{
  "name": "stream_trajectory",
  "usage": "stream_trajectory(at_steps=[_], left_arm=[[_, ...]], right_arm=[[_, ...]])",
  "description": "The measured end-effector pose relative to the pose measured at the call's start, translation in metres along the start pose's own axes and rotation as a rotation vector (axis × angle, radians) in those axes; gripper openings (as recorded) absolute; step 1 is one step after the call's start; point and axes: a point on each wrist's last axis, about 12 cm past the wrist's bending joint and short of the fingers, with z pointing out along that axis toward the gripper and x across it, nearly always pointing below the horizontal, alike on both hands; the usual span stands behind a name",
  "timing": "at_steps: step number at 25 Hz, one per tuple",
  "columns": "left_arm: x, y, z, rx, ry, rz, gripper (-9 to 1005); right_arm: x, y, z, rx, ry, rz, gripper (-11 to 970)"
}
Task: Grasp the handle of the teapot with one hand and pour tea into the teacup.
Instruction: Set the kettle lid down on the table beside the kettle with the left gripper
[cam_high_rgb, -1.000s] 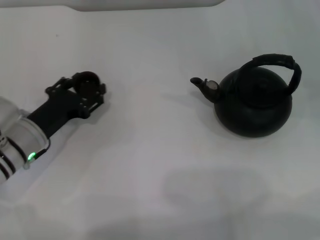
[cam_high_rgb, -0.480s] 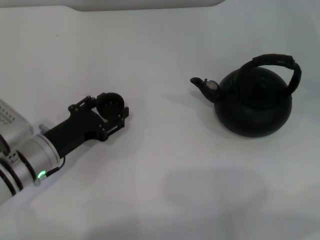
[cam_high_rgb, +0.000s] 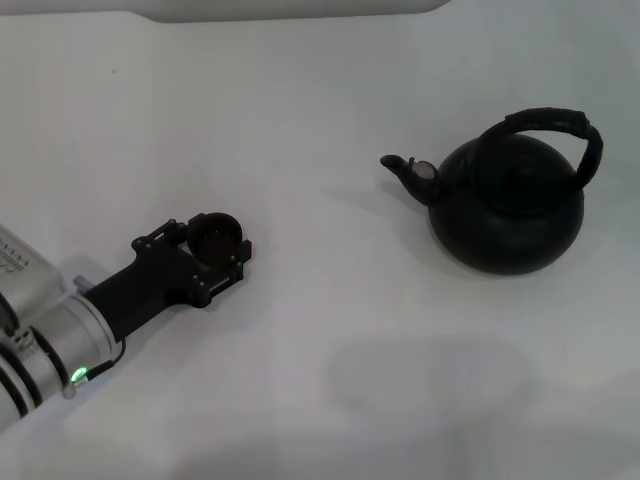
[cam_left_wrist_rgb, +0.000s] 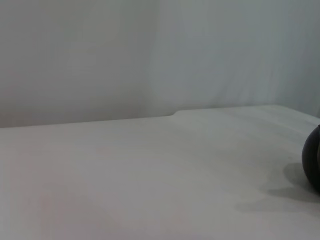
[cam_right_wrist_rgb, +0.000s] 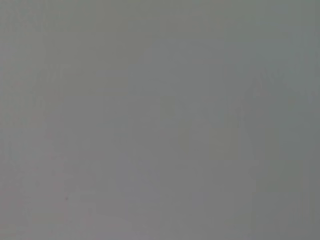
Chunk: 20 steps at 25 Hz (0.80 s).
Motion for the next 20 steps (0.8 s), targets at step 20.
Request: stream_trajectory(at_steps=[20], left_arm=[[0.0029,0.0011,-0.0002,-0.012,0.022,0.02,738]], right_arm=[[0.0,-0.0016,-0.0023,0.021,-0.008,0.01,859]])
